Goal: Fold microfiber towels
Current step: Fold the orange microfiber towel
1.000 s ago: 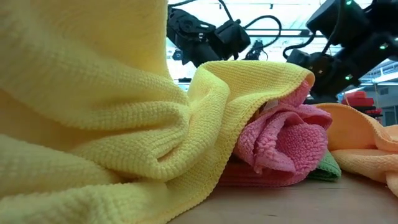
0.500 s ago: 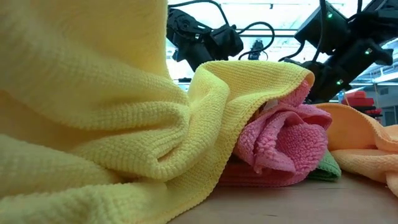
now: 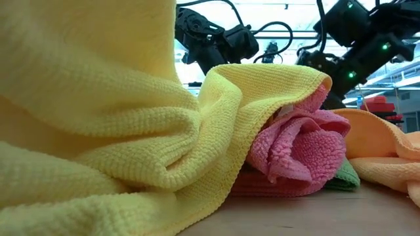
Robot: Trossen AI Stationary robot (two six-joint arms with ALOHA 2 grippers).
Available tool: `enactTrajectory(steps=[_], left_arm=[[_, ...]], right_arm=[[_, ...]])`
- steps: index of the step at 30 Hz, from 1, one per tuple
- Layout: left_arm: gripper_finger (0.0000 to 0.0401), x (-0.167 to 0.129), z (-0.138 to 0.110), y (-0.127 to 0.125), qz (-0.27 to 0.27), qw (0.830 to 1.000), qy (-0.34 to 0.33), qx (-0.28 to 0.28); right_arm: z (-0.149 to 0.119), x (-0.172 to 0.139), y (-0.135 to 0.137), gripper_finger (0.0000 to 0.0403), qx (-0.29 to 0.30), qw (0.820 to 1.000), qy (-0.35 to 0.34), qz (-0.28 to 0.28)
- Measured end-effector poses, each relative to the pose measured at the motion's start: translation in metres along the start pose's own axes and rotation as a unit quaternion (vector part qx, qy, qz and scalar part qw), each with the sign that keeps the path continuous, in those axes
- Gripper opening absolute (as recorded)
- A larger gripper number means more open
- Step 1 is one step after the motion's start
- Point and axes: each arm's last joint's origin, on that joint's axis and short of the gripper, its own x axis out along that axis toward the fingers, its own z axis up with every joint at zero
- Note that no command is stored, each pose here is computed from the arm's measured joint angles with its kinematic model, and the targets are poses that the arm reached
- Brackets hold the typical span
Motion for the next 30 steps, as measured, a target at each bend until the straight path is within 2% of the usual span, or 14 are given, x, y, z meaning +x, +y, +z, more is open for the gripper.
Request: enactTrajectory(steps=[9, 13, 15, 19, 25, 30], left_arm=[[0.0197, 0.006, 0.003, 0.004, 0.022, 0.999, -0.026, -0.042], [0.0197, 0.013, 0.003, 0.005, 0.035, 0.998, -0.034, -0.043], [0.0196, 0.018, 0.003, 0.007, 0.06, 0.997, -0.033, -0.036], [0.0188, 0.019, -0.001, 0.011, 0.089, 0.995, -0.012, -0.038], [0.0171, 0.021, -0.003, 0.011, 0.099, 0.994, 0.004, -0.039], [0.0158, 0.021, -0.003, 0.01, 0.127, 0.99, 0.03, -0.055]], right_arm=[[0.008, -0.014, -0.011, 0.0007, 0.077, 0.996, -0.035, -0.017], [0.01, -0.018, -0.014, 0.0007, 0.083, 0.996, -0.043, -0.007], [0.009, -0.019, -0.014, 0.0006, 0.081, 0.996, -0.043, 0.003], [0.008, -0.021, -0.011, 0.0006, 0.077, 0.996, -0.04, 0.014], [0.005, -0.021, -0.008, 0.0006, 0.084, 0.996, -0.028, 0.018], [0.004, -0.02, -0.008, 0.0006, 0.094, 0.995, -0.023, 0.017]])
